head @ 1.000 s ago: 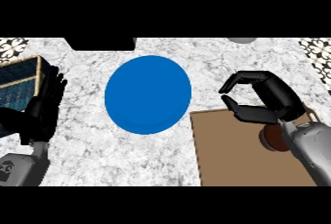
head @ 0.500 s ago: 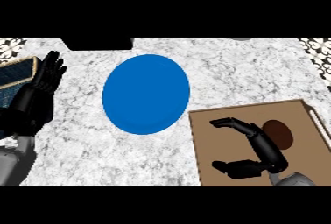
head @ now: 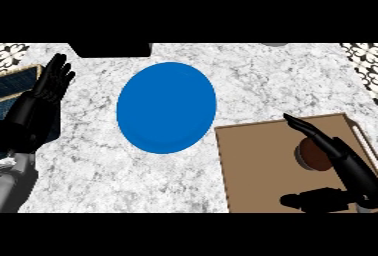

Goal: Pick the cupcake from the tray and place it in the plate

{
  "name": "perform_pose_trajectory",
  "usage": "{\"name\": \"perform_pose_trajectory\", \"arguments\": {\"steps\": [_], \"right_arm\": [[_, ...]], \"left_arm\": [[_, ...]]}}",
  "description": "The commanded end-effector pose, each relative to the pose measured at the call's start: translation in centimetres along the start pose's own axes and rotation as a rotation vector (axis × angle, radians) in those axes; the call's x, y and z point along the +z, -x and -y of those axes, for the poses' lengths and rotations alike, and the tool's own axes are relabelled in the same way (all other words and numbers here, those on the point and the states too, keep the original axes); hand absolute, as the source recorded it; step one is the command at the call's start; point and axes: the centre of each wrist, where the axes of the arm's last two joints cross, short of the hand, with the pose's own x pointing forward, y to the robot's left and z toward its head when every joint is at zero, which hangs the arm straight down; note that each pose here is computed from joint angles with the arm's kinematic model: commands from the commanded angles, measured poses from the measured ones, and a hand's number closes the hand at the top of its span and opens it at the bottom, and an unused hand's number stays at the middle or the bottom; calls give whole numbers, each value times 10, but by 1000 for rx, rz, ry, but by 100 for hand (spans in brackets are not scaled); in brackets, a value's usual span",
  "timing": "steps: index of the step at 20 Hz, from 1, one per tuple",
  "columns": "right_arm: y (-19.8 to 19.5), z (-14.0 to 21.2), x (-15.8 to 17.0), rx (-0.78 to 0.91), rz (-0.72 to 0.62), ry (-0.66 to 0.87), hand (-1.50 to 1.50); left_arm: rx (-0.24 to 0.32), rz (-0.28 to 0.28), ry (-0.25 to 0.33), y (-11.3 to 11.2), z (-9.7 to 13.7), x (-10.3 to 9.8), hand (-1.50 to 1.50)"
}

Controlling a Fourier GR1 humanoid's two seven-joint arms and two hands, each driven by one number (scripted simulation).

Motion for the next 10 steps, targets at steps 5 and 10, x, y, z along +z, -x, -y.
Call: {"name": "perform_pose_trajectory", "arguments": {"steps": [5, 10], "right_arm": [[-38, 82, -15, 481, -345, -214, -150], [-68, 81, -20, 579, -524, -446, -150]], "left_arm": [[3, 4, 18, -3, 0, -2, 0], [-7, -2, 13, 7, 6, 3, 0]]}}
